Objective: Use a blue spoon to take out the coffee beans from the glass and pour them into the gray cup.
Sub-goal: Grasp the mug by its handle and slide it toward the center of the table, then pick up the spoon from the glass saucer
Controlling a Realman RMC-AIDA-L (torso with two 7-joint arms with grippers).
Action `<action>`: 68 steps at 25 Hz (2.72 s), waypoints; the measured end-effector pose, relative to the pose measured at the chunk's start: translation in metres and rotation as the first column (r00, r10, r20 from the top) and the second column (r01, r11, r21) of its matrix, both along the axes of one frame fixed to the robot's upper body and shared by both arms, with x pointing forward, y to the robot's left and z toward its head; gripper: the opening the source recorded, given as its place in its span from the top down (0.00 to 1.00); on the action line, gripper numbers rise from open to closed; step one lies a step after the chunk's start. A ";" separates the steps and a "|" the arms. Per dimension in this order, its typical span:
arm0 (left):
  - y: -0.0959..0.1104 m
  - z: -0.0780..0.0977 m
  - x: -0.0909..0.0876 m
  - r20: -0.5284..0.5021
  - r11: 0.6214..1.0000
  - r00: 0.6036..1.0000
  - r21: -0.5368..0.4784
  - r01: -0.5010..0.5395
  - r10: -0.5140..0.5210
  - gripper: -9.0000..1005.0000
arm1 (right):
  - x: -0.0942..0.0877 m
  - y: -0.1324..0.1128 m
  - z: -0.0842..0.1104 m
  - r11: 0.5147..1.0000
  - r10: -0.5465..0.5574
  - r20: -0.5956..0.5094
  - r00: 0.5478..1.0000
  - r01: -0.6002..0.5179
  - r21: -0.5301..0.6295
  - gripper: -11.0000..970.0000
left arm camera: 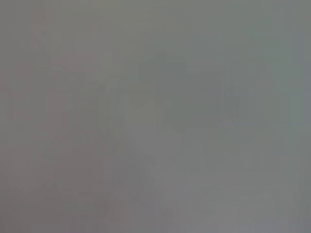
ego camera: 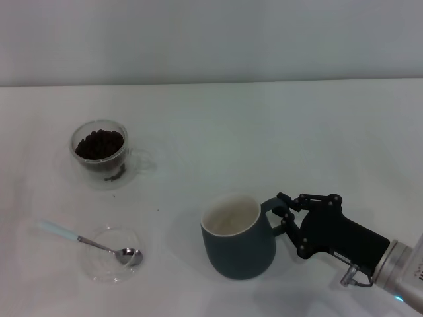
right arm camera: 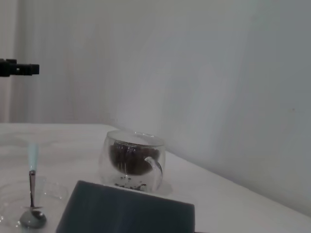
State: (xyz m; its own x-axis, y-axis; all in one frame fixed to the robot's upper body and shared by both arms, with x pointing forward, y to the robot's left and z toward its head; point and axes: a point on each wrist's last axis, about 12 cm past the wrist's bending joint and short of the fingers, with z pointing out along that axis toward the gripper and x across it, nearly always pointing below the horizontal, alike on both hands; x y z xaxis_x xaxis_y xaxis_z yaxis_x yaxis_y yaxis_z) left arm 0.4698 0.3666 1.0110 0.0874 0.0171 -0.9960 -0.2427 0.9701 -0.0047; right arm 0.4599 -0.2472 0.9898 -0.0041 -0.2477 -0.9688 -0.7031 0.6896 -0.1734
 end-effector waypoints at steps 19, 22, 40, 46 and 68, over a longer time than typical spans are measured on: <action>0.000 0.001 0.002 0.003 1.000 1.000 0.002 0.002 -0.002 0.11 | 0.002 -0.003 -0.001 0.999 0.014 0.005 1.000 -0.014 -0.030 0.79; 0.001 0.001 0.002 0.006 1.000 1.000 0.001 -0.004 0.004 0.11 | 0.001 -0.005 -0.001 0.999 0.009 0.004 1.000 -0.009 -0.032 0.75; 0.002 0.001 0.002 0.003 1.000 1.000 0.003 -0.012 0.012 0.11 | -0.005 -0.050 0.004 0.981 -0.194 0.046 0.980 0.193 0.025 0.72; -0.002 0.000 0.001 0.010 0.999 1.000 -0.039 0.012 -0.012 0.11 | -0.009 -0.082 0.015 0.933 -0.357 0.110 0.928 0.347 0.097 0.72; -0.033 -0.009 -0.040 0.249 0.509 0.930 -0.783 0.358 -0.270 0.11 | 0.038 -0.105 0.042 0.835 -0.549 0.204 0.811 0.522 0.175 0.72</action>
